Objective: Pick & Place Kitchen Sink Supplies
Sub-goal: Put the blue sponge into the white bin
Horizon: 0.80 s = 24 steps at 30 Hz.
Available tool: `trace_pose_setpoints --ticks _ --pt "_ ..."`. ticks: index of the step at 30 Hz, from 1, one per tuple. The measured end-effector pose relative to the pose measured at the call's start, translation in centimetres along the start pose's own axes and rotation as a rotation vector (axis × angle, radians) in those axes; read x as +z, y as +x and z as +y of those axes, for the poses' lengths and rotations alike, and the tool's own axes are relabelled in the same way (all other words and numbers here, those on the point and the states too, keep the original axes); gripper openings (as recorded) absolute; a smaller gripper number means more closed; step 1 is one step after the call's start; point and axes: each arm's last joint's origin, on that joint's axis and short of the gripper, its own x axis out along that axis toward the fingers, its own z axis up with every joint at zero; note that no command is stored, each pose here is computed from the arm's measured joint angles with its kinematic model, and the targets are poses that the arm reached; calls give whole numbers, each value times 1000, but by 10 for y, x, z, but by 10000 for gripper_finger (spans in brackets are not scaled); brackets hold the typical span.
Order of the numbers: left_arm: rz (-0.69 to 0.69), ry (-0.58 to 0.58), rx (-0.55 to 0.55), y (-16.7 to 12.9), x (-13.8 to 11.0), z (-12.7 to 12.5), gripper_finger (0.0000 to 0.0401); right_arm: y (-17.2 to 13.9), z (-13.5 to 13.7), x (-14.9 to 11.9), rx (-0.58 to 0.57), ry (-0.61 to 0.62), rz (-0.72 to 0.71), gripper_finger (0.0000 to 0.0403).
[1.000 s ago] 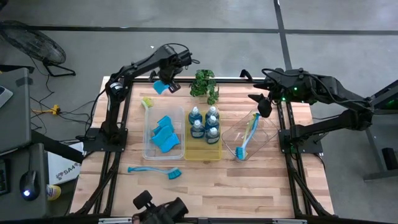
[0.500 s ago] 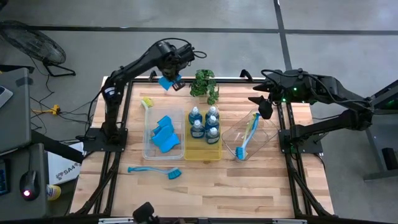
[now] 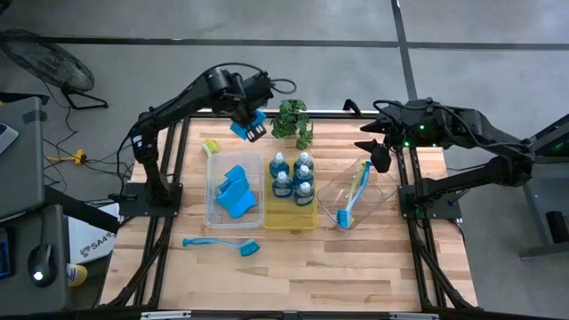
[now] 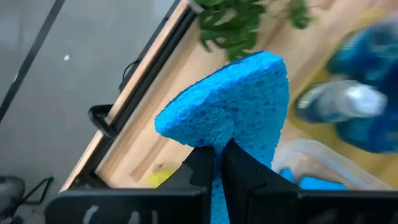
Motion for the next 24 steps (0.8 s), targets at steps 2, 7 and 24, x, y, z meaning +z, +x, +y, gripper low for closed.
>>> trace_pose_setpoints --ticks 2,7,24 --pt "-26 16 -7 -10 -5 -10 12 0 0 0 9 -5 2 232" --pt "-80 36 0 -27 -15 -34 12 -1 1 -1 43 -17 11 232" --pt "120 33 15 11 -68 -114 12 -32 -6 -11 91 -67 -28 232"
